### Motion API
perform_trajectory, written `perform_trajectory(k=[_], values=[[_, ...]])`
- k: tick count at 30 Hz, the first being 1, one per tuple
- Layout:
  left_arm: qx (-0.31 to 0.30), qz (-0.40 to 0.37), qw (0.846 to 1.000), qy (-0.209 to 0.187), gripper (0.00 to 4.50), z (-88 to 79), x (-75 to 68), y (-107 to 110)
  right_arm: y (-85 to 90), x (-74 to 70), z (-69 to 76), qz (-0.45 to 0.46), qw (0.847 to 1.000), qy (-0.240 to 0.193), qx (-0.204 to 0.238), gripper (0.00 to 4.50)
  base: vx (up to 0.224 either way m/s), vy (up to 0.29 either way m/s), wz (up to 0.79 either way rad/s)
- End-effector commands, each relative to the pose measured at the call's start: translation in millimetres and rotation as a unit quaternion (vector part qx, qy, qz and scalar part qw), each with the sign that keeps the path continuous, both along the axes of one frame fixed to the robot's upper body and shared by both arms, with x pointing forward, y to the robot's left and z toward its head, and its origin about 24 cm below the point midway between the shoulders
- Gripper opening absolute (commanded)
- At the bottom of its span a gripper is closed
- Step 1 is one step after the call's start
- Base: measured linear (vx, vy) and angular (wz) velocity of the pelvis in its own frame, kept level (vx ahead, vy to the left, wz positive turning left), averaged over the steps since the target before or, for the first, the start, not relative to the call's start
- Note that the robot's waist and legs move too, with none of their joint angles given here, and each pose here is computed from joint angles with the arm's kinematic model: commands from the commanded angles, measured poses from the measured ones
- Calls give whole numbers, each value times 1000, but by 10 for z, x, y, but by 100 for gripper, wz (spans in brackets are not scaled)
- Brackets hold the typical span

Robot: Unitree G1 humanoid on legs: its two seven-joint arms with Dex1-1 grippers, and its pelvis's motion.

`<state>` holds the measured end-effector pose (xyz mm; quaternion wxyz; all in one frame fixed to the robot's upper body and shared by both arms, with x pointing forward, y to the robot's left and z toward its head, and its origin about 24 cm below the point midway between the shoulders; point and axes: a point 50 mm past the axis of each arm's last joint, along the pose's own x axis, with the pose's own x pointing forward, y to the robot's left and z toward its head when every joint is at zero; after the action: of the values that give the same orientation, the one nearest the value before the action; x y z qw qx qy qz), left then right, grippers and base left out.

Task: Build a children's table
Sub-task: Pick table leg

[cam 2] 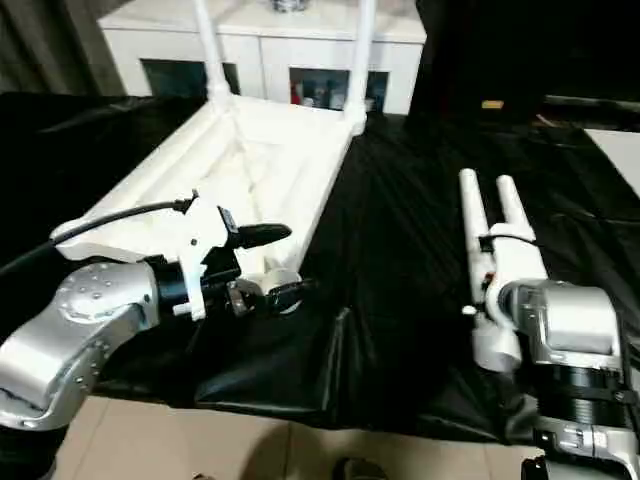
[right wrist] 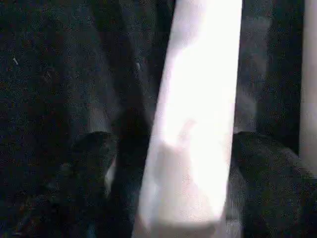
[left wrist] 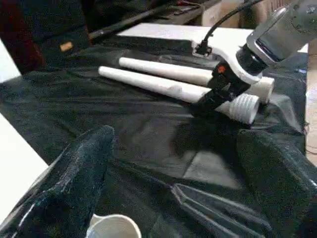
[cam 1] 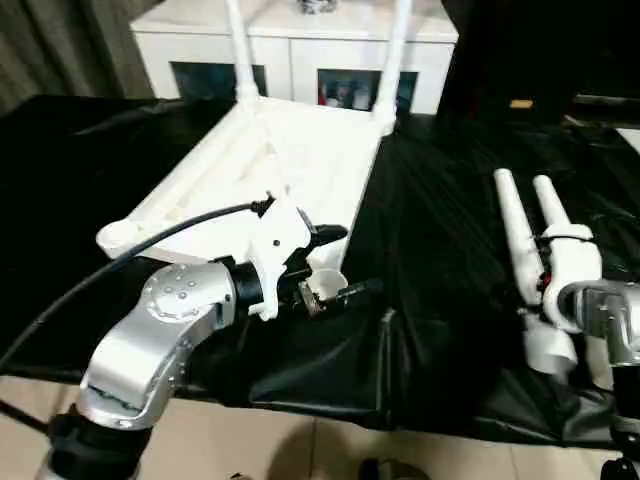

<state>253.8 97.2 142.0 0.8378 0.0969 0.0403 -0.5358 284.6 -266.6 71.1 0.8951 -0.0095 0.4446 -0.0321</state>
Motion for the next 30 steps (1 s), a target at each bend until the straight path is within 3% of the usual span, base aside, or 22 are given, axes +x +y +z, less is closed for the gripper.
perform_trajectory(k=[1,8,23,25,27,30], values=[[0,-23,1000,-3,450,57,-48,-30,-6,-6,-10,-2,1000,13,1,388,0,0,0],[6,-36,999,0,450,78,-83,-10,-37,-13,-31,-7,1000,20,8,325,0,0,0],[7,13,1000,1,450,87,23,78,-13,32,24,-20,999,-14,26,203,0,0,0],[0,39,999,-6,450,103,85,97,38,72,81,-1,998,-51,37,196,0,0,0],[-20,83,996,-3,450,130,192,127,132,148,210,29,988,-130,72,193,0,0,0],[-69,161,984,38,450,166,365,186,329,211,406,101,960,-230,128,189,0,0,0]])
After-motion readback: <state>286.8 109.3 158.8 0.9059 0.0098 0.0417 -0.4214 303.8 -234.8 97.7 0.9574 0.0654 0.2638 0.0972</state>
